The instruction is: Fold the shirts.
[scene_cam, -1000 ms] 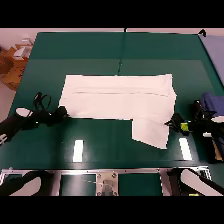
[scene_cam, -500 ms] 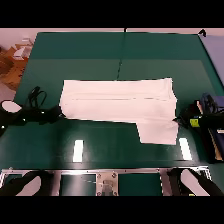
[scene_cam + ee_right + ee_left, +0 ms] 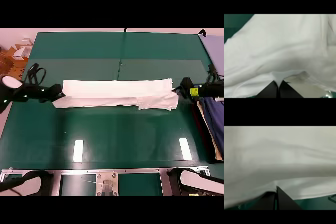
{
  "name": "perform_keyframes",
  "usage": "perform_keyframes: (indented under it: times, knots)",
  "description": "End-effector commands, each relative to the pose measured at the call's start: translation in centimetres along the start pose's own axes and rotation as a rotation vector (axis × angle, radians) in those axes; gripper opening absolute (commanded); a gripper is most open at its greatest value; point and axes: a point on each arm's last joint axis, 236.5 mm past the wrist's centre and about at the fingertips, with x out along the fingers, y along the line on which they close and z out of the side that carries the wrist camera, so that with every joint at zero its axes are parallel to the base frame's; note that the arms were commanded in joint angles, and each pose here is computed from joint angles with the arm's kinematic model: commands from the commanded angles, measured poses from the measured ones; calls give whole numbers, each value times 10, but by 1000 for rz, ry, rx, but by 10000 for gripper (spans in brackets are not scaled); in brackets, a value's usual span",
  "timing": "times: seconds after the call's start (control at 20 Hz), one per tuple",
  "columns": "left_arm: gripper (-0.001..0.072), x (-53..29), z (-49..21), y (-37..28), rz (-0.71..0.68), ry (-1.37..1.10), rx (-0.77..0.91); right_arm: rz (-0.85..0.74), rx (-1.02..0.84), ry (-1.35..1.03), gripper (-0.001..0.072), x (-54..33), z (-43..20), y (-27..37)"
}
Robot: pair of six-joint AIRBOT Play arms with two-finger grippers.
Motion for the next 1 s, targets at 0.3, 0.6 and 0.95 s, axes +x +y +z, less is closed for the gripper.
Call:
perform_keyframes:
  times: [0.3,0.6,0.95]
  knots:
    - [26,110,87,-2,-9,-33,8,25,4,36,19,124,91,-12]
    - [386,99,120,-13,-23,-110,56,43,-67,-53,343,111,132,-9]
    - [709,59,129,-27,-76,-27,58,-9,-97,81,611,58,122,-77]
